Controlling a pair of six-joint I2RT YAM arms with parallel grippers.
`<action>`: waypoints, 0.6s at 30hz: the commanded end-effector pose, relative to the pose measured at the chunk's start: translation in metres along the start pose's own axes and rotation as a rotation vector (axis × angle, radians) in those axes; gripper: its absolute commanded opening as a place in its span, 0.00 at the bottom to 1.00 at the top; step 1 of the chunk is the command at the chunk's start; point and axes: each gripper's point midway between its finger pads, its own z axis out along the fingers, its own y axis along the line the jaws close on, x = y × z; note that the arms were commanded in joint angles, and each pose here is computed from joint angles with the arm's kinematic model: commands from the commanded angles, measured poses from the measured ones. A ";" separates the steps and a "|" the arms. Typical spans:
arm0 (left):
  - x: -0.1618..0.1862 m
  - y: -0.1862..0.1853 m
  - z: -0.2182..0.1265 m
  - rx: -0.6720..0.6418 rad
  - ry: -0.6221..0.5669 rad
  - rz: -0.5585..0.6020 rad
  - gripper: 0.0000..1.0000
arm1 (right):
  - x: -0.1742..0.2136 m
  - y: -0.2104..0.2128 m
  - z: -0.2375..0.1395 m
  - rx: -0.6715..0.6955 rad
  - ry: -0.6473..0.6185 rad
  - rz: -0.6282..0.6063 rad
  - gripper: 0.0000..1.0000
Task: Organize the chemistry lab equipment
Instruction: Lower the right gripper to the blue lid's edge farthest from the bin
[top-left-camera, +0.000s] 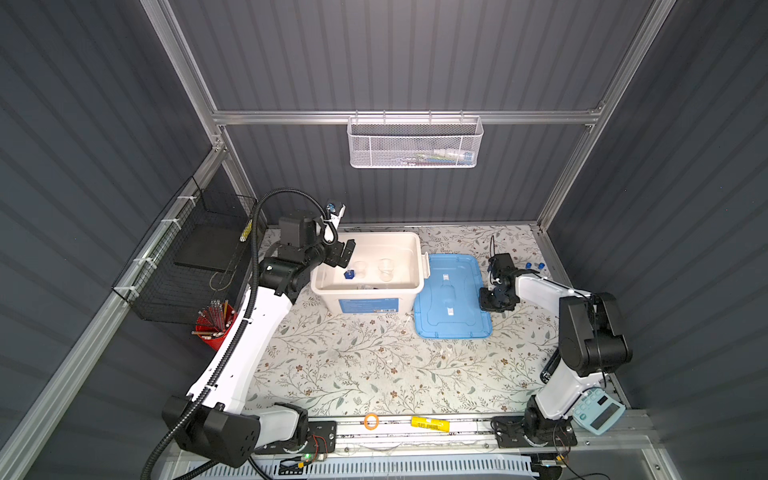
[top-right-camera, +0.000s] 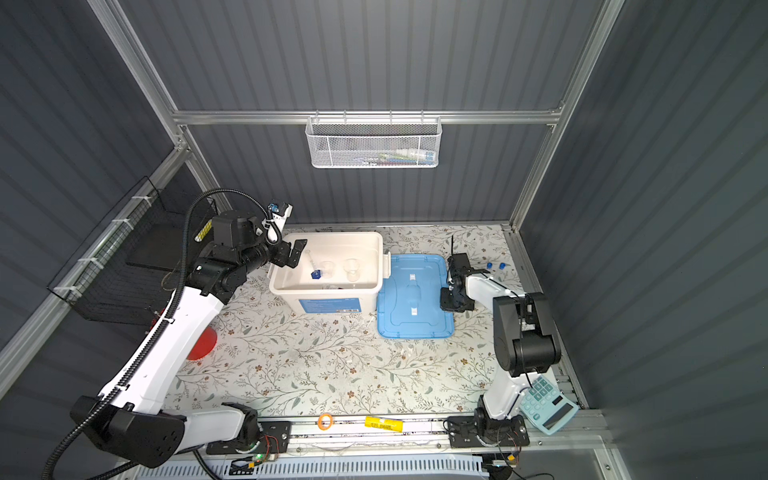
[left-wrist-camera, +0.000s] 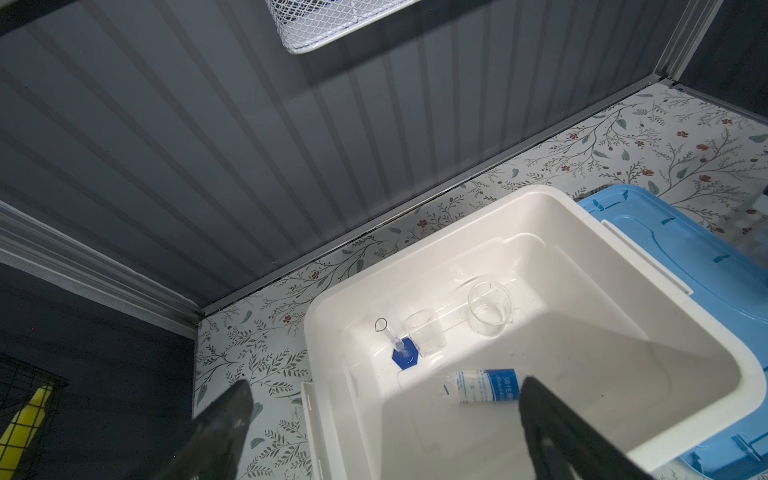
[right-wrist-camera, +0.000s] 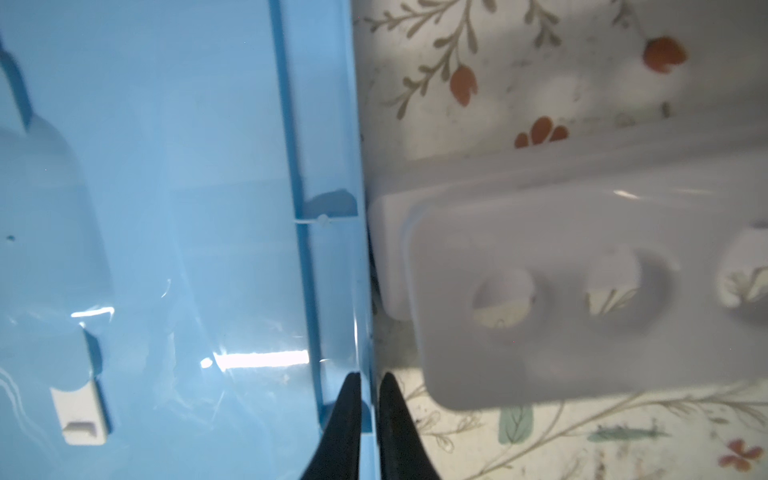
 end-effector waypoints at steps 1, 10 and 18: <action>-0.009 0.007 -0.013 -0.025 -0.025 -0.008 1.00 | -0.002 0.004 0.001 -0.008 0.012 0.001 0.10; -0.009 0.008 -0.014 -0.031 -0.032 0.000 1.00 | -0.006 0.005 -0.010 -0.002 -0.007 -0.001 0.04; -0.010 0.010 -0.017 -0.042 -0.046 0.009 1.00 | -0.009 0.009 -0.029 0.008 -0.030 -0.015 0.01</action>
